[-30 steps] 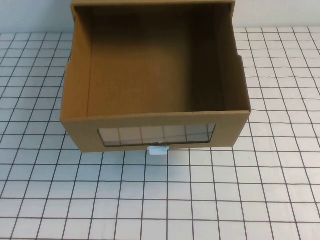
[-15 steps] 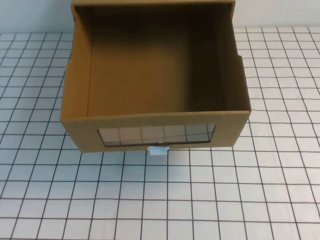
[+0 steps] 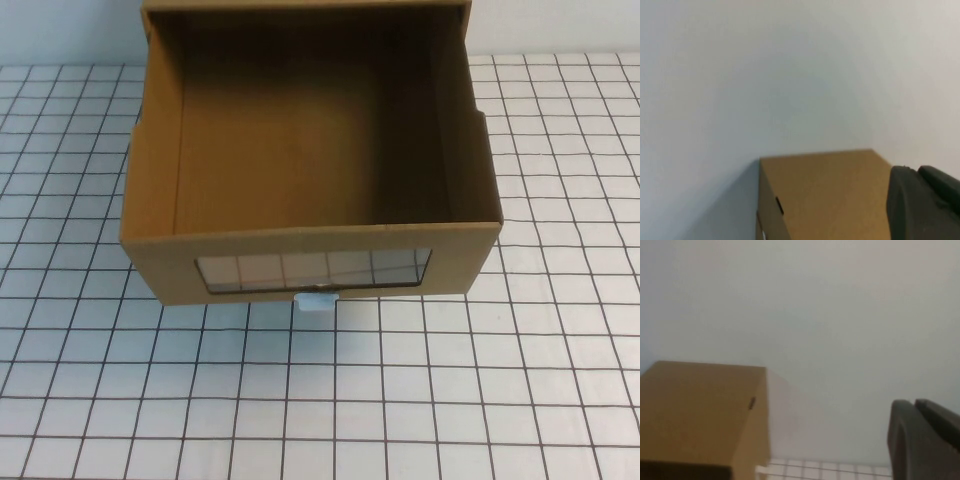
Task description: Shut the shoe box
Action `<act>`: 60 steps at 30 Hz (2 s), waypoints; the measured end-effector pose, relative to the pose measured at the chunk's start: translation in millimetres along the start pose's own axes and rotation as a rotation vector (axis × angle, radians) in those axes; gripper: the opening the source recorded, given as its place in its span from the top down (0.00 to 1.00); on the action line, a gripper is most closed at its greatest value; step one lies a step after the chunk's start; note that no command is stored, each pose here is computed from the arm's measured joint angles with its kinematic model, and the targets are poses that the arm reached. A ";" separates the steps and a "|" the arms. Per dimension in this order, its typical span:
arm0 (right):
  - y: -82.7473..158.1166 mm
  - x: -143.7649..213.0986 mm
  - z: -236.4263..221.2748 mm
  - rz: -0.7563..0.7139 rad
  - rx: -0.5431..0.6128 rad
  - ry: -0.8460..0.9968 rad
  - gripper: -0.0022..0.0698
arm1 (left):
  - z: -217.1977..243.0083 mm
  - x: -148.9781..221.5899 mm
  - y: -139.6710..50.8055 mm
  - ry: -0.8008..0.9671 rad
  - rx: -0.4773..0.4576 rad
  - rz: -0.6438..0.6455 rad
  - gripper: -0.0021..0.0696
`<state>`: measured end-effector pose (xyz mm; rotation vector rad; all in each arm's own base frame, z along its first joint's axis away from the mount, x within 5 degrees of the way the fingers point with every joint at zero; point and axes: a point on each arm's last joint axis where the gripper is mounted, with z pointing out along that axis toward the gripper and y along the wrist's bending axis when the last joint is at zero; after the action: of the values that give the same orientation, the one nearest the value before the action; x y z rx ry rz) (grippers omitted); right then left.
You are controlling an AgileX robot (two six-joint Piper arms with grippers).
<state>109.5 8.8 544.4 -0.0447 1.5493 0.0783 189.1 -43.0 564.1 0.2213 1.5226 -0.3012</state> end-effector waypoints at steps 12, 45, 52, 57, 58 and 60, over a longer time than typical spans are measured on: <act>27.9 80.7 49.7 0.034 -0.258 0.478 0.99 | 128.8 75.6 10.0 0.395 0.208 -0.165 0.98; 225.9 268.4 56.5 -0.152 -1.087 0.782 0.99 | 254.7 171.8 20.5 0.756 0.371 -0.475 0.98; 255.1 284.4 61.0 -0.160 -1.178 0.764 0.99 | 261.1 151.9 -0.8 0.610 0.406 -0.364 0.98; 266.7 295.9 70.0 -0.170 -1.190 0.751 0.99 | 269.9 161.4 -8.2 0.604 0.412 -0.354 0.98; 269.2 298.1 72.3 -0.181 -1.193 0.747 0.99 | 272.8 166.2 -7.6 0.613 0.410 -0.357 0.98; 273.7 302.4 77.2 -0.205 -1.192 0.734 0.99 | 278.2 176.4 -6.3 0.633 0.406 -0.362 0.98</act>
<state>170.9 294.4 249.5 -1.2855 1.9942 0.8916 453.8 -149.8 399.3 0.3847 2.1202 -0.8960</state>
